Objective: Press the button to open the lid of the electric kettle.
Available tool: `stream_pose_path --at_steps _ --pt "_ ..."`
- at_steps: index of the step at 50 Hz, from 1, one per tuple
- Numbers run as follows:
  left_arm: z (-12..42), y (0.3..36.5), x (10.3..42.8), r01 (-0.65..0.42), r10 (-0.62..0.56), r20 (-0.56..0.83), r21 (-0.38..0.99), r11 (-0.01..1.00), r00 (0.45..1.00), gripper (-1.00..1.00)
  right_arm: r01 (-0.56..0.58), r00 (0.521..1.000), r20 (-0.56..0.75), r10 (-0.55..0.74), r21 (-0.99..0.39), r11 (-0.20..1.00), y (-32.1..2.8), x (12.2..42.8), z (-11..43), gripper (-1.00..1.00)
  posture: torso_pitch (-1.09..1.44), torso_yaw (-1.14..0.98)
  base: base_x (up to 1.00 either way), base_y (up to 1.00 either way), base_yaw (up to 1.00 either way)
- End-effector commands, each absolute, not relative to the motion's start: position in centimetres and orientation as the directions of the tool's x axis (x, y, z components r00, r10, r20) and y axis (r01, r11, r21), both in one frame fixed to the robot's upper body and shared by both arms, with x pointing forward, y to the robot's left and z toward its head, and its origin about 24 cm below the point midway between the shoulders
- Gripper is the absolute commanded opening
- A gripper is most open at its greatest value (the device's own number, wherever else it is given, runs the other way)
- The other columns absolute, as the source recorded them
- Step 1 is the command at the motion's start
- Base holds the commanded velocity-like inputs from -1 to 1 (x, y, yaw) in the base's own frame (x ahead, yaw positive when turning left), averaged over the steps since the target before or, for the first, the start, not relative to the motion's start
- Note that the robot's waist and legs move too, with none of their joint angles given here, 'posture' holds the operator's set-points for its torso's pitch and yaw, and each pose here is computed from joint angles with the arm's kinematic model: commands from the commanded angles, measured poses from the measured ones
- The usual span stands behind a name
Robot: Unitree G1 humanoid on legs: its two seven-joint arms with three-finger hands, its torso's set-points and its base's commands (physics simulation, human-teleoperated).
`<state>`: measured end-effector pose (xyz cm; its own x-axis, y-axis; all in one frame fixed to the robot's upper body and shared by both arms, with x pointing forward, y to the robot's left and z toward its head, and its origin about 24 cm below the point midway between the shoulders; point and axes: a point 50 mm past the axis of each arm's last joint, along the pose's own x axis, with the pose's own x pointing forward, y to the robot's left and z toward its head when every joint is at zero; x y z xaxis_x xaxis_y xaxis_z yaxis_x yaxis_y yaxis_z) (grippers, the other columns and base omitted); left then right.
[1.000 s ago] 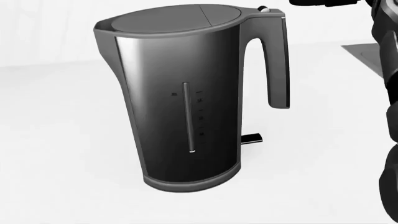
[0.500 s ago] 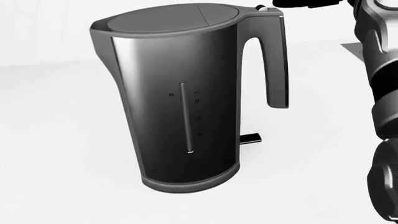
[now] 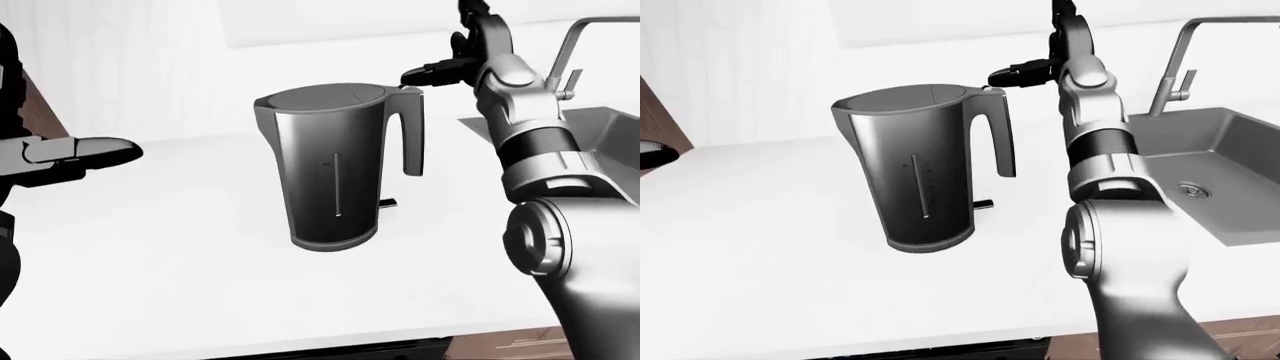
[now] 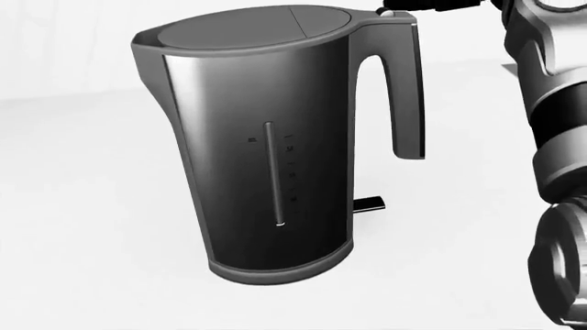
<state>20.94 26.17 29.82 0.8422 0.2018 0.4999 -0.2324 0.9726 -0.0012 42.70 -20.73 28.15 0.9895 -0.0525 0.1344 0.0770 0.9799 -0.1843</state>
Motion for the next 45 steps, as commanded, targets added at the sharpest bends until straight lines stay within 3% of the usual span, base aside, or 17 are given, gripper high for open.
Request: stream_pose_path --at_steps 1,9,45 --pt "30.83 26.13 20.43 -0.24 0.198 0.552 0.003 0.971 0.81 1.0 0.071 0.97 0.242 -0.027 -0.177 0.982 -20.27 42.28 31.3 1.0 -0.31 0.0 0.0 0.0 0.0" --pt "30.77 26.04 20.41 -0.238 0.197 0.552 0.003 0.971 0.81 1.0 0.011 0.983 0.186 0.002 -0.067 0.998 -20.36 42.31 31.32 1.0 -0.31 0.0 0.0 0.0 0.0" --pt "30.8 26.11 20.42 -0.239 0.198 0.553 0.003 0.971 0.809 1.0 -0.05 0.984 0.167 0.067 -0.103 0.993 -19.77 42.38 30.94 1.0 -0.31 0.0 0.0 0.0 0.0"
